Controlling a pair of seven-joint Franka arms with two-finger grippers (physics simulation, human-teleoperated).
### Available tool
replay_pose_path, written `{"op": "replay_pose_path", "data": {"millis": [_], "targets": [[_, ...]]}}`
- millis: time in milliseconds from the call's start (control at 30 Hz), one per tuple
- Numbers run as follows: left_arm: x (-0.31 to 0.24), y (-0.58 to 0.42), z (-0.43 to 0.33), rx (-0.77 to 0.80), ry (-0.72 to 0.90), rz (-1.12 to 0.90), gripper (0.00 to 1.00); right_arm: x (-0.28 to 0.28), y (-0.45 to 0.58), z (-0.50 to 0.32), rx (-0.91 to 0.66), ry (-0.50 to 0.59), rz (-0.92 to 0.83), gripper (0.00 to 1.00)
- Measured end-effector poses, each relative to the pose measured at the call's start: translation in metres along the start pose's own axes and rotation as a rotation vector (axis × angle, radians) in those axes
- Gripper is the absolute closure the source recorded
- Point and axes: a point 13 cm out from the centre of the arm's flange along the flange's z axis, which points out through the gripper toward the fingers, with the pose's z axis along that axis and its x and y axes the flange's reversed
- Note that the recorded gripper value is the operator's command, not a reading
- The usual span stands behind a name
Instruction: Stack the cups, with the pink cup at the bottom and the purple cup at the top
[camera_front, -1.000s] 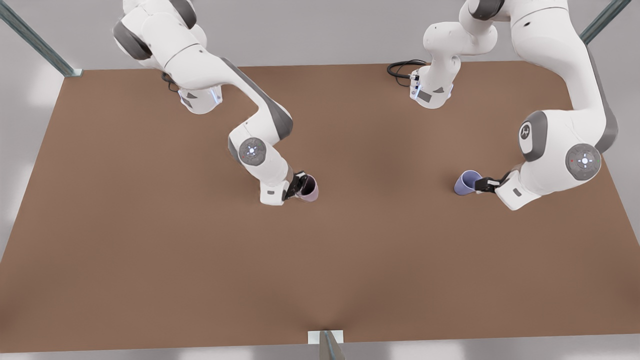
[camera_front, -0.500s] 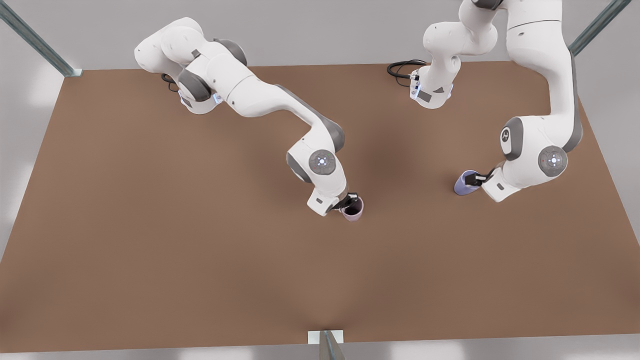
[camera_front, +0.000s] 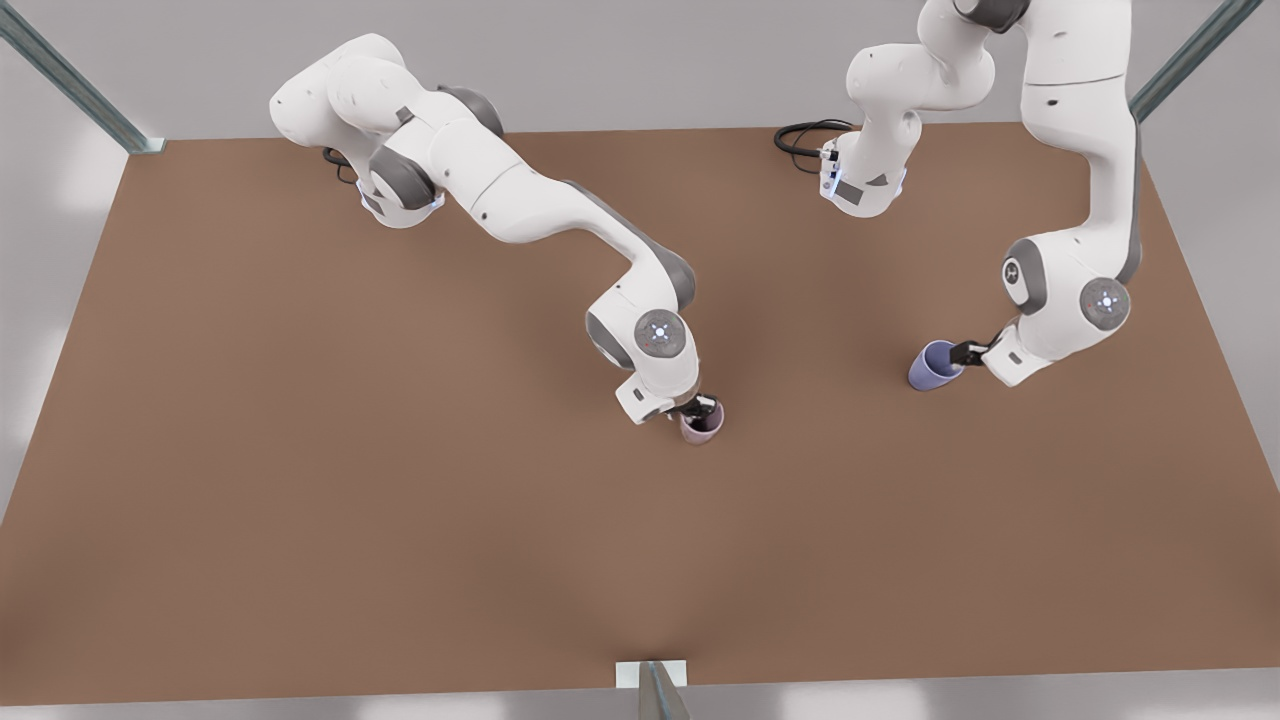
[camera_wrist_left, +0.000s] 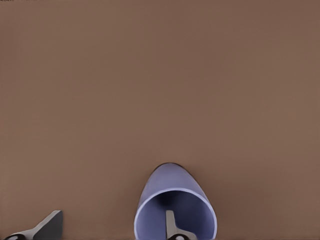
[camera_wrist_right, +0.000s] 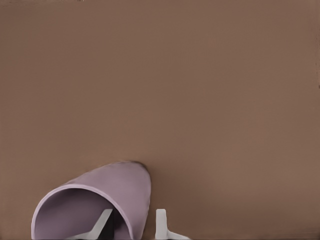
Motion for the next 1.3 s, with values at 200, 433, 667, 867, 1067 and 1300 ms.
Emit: {"op": "replay_pose_path", "data": {"millis": [200, 433, 667, 867, 1067, 1300], "targets": [[0.007, -0.003, 0.015, -0.006, -0.013, 0.069, 0.0, -0.001, 0.0, 0.0, -0.001, -0.002, 0.077, 0.53], [0.017, -0.003, 0.042, -0.002, 0.024, 0.122, 0.08, -0.024, -0.011, -0.082, -0.045, -0.037, 0.165, 0.41], [0.018, -0.003, 0.052, -0.003, 0.034, 0.159, 0.52, -0.19, -0.338, -0.321, 0.003, -0.14, 0.489, 0.0], [0.018, -0.003, 0.054, 0.0, 0.034, 0.177, 0.62, -0.227, -0.519, -0.391, 0.139, -0.142, 0.445, 0.0], [0.017, -0.007, 0.054, 0.007, 0.036, 0.19, 0.72, -0.226, -0.556, -0.419, 0.16, -0.103, 0.28, 0.0], [0.013, -0.014, 0.042, 0.008, 0.026, 0.206, 0.79, -0.233, -0.574, -0.427, 0.152, -0.081, 0.128, 0.0]]}}
